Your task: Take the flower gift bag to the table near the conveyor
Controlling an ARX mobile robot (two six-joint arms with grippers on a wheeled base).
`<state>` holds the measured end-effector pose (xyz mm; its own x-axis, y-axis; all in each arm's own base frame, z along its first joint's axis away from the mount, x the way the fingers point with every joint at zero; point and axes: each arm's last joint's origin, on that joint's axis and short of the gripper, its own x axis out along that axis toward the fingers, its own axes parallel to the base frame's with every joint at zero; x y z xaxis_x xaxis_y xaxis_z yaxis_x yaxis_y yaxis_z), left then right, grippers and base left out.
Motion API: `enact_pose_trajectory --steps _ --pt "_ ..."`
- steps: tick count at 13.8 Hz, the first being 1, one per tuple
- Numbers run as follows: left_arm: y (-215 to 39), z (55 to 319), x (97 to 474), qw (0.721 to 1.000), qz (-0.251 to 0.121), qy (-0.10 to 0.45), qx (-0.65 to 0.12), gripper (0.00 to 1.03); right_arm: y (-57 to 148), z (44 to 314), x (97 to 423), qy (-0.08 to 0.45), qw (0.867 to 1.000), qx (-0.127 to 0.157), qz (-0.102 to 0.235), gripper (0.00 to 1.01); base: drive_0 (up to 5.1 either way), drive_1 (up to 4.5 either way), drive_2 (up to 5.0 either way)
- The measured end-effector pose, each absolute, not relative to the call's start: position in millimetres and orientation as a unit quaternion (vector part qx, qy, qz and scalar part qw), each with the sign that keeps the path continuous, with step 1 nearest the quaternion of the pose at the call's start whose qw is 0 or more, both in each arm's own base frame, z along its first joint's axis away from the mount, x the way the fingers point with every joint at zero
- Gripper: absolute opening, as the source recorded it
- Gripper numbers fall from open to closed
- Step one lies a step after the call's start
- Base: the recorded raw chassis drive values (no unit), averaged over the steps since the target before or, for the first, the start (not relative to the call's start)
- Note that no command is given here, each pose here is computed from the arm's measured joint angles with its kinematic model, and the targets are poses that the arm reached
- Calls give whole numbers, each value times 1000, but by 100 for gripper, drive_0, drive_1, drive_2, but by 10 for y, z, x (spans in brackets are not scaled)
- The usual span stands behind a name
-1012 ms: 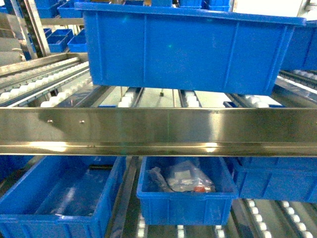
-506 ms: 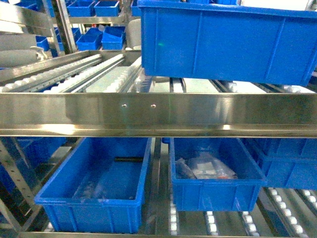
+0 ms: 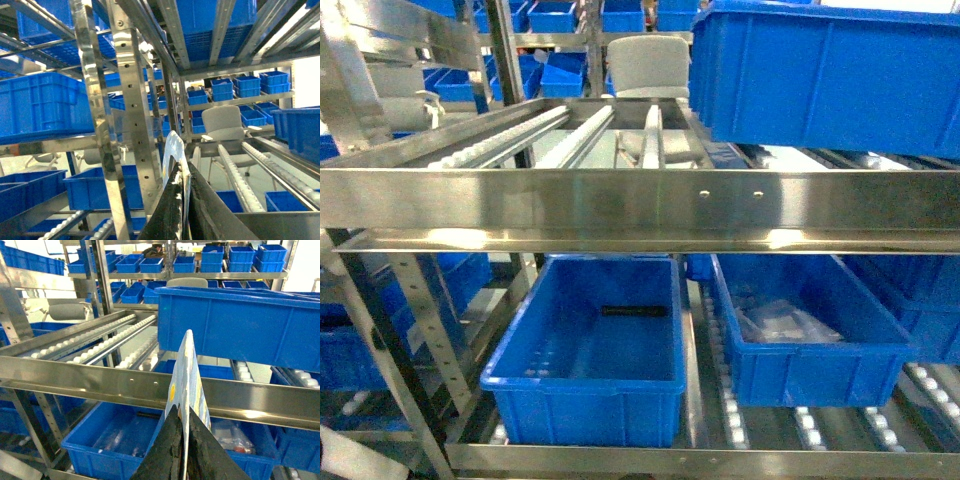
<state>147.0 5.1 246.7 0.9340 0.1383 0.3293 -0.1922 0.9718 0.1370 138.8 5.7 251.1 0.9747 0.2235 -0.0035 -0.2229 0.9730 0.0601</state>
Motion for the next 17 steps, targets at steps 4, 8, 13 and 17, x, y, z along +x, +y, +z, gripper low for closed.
enact_pose_trajectory --steps 4,8,13,17 --pt "51 2467 1470 980 85 -161 84 2 57 2512 1388 5 993 30 112 3 -501 244 244" --pt "50 2468 1470 980 84 -162 84 2 57 2513 1388 4 993 30 112 3 -501 245 245" --pt "50 2467 1470 980 84 -161 84 2 57 2512 1388 5 993 30 112 3 -499 246 246" --pt "50 2460 1475 980 84 -159 84 2 57 2508 1391 7 993 30 113 3 -493 253 253"
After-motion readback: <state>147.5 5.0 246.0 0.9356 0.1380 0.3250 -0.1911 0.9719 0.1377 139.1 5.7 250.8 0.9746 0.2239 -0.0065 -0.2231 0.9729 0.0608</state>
